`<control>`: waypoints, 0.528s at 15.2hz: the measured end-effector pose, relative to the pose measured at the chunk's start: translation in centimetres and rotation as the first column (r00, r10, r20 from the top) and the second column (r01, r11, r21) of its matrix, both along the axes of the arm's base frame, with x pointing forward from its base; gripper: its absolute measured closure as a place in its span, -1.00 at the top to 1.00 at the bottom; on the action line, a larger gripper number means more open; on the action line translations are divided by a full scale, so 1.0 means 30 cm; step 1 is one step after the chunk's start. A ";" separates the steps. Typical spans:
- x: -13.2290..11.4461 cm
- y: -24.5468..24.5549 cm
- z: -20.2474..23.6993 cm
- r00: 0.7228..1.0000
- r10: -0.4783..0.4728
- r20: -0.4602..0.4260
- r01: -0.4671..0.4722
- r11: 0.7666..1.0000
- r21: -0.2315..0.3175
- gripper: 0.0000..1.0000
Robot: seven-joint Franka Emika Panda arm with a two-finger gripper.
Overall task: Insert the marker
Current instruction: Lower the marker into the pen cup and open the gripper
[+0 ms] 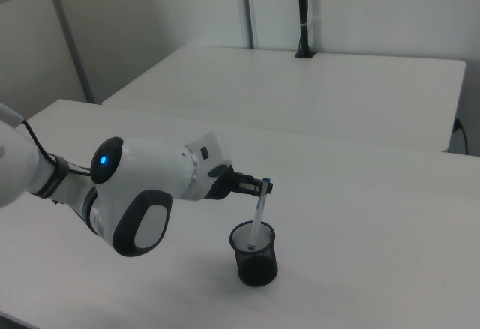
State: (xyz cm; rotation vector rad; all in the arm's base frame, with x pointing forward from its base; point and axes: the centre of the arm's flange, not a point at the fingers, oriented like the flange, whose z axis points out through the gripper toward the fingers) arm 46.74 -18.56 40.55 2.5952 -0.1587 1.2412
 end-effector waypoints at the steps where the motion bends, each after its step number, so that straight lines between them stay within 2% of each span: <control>1: -0.008 0.004 -0.012 1.000 0.007 -0.005 -0.007 1.000 -0.006 -0.67; 5: -0.023 -0.007 -0.023 1.000 0.008 -0.014 -0.008 1.000 -0.016 -0.66; 6: -0.026 -0.011 -0.020 1.000 0.005 -0.012 -0.005 1.000 -0.016 -0.59; 8: -0.029 -0.018 -0.013 1.000 0.001 -0.008 -0.001 1.000 -0.017 -0.20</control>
